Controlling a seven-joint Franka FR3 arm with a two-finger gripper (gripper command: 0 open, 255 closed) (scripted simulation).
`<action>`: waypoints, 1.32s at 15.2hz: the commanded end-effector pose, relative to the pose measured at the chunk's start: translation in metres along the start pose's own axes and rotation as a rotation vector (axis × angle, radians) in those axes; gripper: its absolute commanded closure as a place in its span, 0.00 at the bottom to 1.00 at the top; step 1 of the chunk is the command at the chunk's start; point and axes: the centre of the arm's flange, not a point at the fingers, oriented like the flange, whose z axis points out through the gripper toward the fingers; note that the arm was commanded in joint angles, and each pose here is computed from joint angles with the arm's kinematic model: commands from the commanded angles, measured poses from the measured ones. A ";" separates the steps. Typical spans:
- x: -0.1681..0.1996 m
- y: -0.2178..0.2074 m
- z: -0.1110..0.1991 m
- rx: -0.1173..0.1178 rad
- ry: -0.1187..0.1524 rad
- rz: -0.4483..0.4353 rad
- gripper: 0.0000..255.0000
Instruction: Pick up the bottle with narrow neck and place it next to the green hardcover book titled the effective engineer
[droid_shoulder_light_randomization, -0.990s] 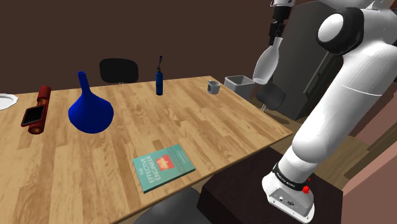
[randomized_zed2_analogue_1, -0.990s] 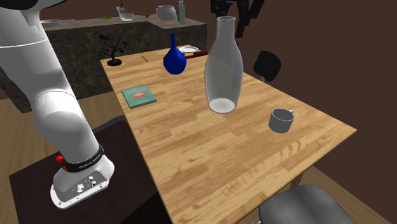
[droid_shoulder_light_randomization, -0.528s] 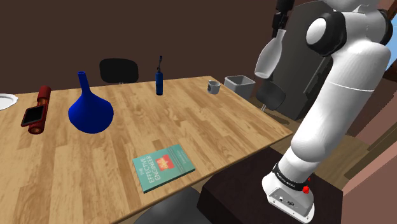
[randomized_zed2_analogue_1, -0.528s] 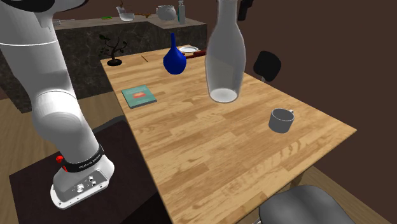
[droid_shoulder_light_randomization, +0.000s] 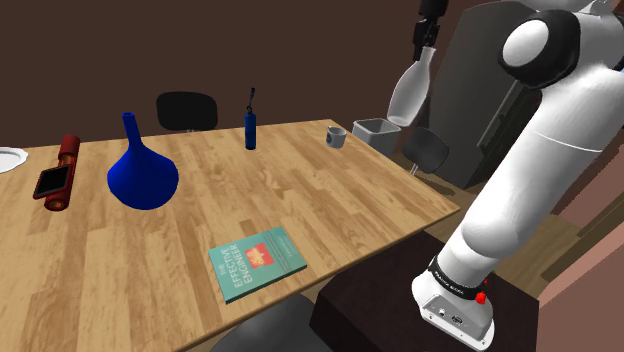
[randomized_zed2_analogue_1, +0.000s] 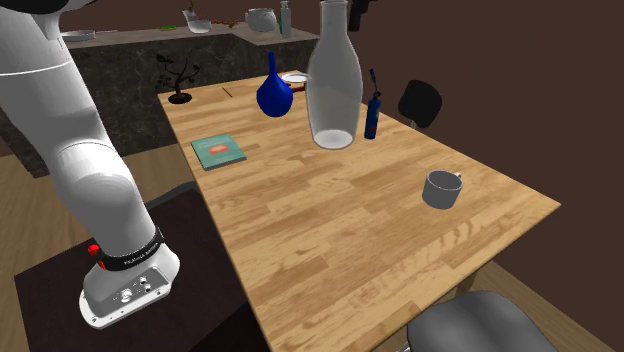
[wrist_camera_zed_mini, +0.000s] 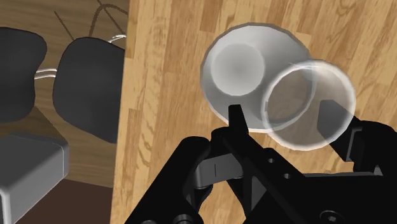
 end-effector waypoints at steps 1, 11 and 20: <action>0.003 -0.023 0.009 -0.002 0.000 0.002 1.00; 0.042 -0.143 0.047 -0.002 0.000 0.002 1.00; 0.077 -0.251 0.082 -0.002 0.000 0.002 1.00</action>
